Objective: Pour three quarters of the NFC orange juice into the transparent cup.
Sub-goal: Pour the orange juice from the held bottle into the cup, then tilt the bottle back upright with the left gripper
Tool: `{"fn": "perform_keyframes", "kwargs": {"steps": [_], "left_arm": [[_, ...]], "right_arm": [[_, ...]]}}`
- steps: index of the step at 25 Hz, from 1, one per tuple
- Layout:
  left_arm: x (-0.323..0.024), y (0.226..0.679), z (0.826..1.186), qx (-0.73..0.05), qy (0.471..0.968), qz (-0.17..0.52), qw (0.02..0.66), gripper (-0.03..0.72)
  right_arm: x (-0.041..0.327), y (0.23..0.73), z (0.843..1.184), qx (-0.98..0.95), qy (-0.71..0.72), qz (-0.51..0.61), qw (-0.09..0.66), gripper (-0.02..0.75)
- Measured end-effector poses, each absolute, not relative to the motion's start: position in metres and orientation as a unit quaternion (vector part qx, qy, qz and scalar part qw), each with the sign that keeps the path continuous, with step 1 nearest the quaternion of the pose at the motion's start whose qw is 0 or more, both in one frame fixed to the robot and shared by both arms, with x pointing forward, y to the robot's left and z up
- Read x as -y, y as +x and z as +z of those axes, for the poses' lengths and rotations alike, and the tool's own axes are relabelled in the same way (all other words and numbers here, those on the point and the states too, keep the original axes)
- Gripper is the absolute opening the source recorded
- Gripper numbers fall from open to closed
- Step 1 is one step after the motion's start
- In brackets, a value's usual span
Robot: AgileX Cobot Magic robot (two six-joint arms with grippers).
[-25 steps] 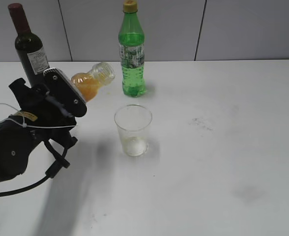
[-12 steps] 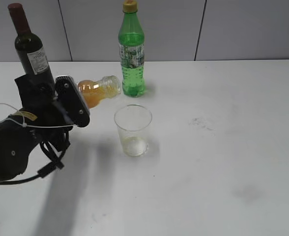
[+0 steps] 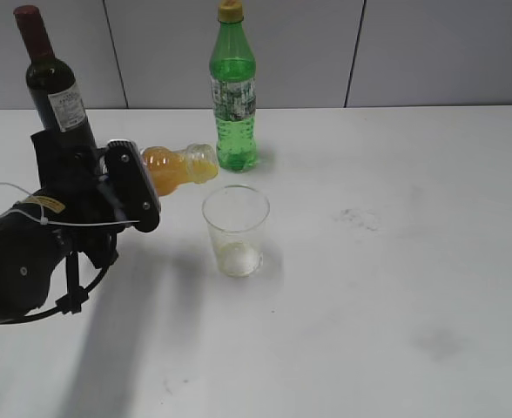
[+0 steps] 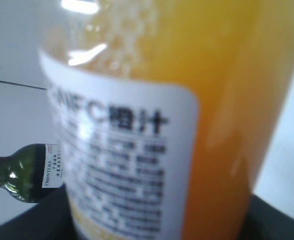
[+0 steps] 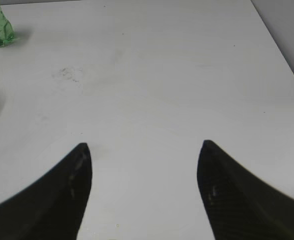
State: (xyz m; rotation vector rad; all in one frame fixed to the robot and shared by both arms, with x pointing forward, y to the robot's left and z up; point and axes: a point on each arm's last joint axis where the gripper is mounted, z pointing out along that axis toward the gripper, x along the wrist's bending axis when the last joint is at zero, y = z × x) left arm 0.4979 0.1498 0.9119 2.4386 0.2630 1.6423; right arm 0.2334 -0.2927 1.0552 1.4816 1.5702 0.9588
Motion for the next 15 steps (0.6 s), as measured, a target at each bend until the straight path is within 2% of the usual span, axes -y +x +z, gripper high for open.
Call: {"fn": "perform_keyframes", "kwargs": {"steps": [15], "left_arm": [[-0.1505, 0.4971, 0.9096, -0.057, 0.833, 0.546, 0.067, 0.471]], "right_arm": [[0.2927, 0.2334, 1.0552, -0.615, 0.58, 0.375, 0.38, 0.51]]}}
